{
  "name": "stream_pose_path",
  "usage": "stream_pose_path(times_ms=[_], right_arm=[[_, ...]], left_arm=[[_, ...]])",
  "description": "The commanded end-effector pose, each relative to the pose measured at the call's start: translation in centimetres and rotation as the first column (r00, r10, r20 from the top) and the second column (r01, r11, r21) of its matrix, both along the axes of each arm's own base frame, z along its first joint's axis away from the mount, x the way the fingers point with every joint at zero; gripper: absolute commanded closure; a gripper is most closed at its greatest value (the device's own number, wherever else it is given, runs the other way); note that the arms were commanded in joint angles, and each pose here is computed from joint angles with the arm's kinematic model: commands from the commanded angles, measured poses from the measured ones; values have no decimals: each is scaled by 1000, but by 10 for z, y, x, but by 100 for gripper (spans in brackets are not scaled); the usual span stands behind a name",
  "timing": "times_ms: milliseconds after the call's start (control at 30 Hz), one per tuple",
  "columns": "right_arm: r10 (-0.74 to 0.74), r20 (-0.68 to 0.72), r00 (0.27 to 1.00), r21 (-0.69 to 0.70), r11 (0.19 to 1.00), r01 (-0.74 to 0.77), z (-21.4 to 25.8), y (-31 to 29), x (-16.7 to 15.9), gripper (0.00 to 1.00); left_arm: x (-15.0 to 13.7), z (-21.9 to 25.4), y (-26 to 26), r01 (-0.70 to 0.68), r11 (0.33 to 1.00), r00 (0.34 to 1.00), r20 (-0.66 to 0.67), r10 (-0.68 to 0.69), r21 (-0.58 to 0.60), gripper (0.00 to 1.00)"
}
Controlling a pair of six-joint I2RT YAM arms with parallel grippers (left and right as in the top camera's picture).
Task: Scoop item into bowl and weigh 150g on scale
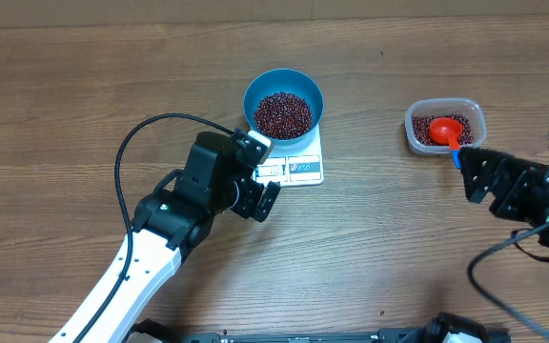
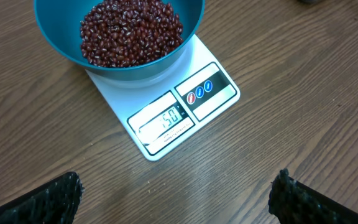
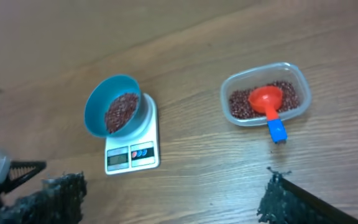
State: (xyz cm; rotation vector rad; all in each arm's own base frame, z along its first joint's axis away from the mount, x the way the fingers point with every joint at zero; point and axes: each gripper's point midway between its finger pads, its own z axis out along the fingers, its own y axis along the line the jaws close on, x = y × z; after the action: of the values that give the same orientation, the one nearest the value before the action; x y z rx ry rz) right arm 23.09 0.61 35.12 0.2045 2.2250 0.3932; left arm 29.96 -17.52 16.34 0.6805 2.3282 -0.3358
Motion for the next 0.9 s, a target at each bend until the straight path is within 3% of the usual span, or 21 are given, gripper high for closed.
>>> stream_pose_path(times_ms=[0,167,367,733,867], right_arm=[[65,49,997,-73,995,-61,23,14,-12,0],[142,-13,990,-21,990,-142,18,39,-28,0],[14,-120,993,162,987,6,9,41,-36,0],[-115,-151,982,52,991,124,-1,15,-37,0],[-74,-101,992,-6,997,74,0,13,-28,0]], left_arm=[[6,8,1,-3,1000,1000,25,3,2,1],[6,8,1,-3,1000,1000,26,3,2,0],[6,8,1,-3,1000,1000,25,3,2,0],[6,8,1,-2,1000,1000,26,2,2,1],[6,8,1,-2,1000,1000,25,2,2,1]])
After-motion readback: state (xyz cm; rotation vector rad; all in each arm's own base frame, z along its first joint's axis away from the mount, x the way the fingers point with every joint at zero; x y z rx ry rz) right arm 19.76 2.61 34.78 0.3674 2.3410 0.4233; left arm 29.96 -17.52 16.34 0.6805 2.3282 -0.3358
